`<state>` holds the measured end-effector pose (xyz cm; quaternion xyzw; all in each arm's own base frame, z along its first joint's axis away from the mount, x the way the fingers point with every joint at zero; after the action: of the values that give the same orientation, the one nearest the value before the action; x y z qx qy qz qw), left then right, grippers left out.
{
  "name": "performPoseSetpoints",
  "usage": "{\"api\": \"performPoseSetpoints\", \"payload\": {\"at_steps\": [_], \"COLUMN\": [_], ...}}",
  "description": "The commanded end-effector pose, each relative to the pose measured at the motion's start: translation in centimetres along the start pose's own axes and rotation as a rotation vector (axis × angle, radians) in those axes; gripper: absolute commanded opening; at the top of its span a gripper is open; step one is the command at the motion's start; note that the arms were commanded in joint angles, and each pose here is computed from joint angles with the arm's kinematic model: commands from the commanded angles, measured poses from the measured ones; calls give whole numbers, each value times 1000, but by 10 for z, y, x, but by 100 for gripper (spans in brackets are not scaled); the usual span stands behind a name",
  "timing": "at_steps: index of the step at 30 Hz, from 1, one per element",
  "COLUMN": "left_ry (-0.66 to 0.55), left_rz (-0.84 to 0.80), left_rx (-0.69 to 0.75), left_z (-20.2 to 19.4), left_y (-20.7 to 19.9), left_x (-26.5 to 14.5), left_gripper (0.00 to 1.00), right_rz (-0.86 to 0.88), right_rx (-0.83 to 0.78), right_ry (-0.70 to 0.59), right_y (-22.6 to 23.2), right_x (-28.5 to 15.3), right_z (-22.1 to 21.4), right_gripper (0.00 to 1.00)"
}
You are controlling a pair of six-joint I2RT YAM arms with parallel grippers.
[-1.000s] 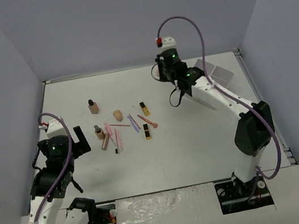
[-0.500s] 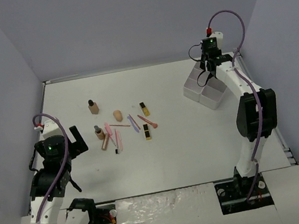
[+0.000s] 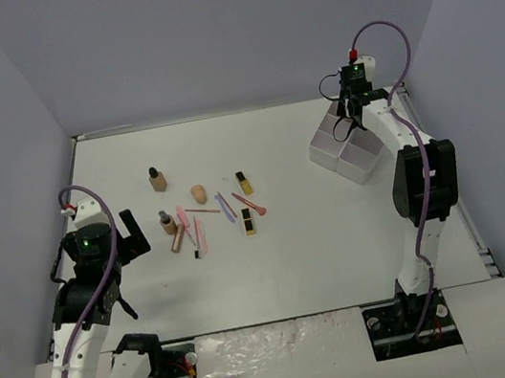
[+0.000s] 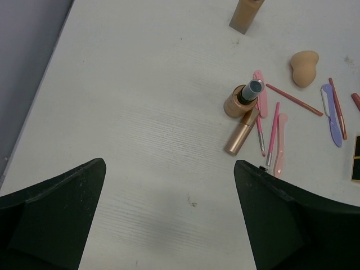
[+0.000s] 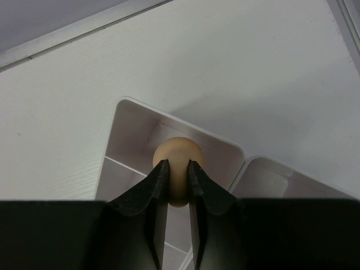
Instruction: Organize the makeup
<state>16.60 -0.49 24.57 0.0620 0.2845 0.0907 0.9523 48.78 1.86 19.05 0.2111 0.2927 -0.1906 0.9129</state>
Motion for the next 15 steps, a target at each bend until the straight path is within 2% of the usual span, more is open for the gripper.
{"api": "performPoseSetpoints", "payload": {"at_steps": [1, 7, 15], "left_ry": [-75, -71, -73], "left_rz": [-6, -11, -15], "left_rx": [-30, -28, -30], "left_z": [20, 20, 20], "left_y": [0, -1, -1], "left_x": [0, 0, -1], "left_gripper": [97, 97, 97], "right_rz": [49, 33, 19], "right_rx": [52, 63, 65], "right_ry": [-93, -115, -138], "right_y": [11, 7, 4], "right_x": [-14, -24, -35], "right_z": [29, 34, 42], "right_gripper": [20, 34, 43]}}
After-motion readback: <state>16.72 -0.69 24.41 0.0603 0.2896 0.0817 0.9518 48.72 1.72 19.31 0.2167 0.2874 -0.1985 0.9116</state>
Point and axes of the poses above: each gripper's point midway between its finger pads, its own x axis out along the fingers, its own y axis along the line the jaws close on, z = x × y, the point moved 8 cm from there along -x, back along the fingers, and after that the axes turned 15 degrees about x, right-handed, at the moved point
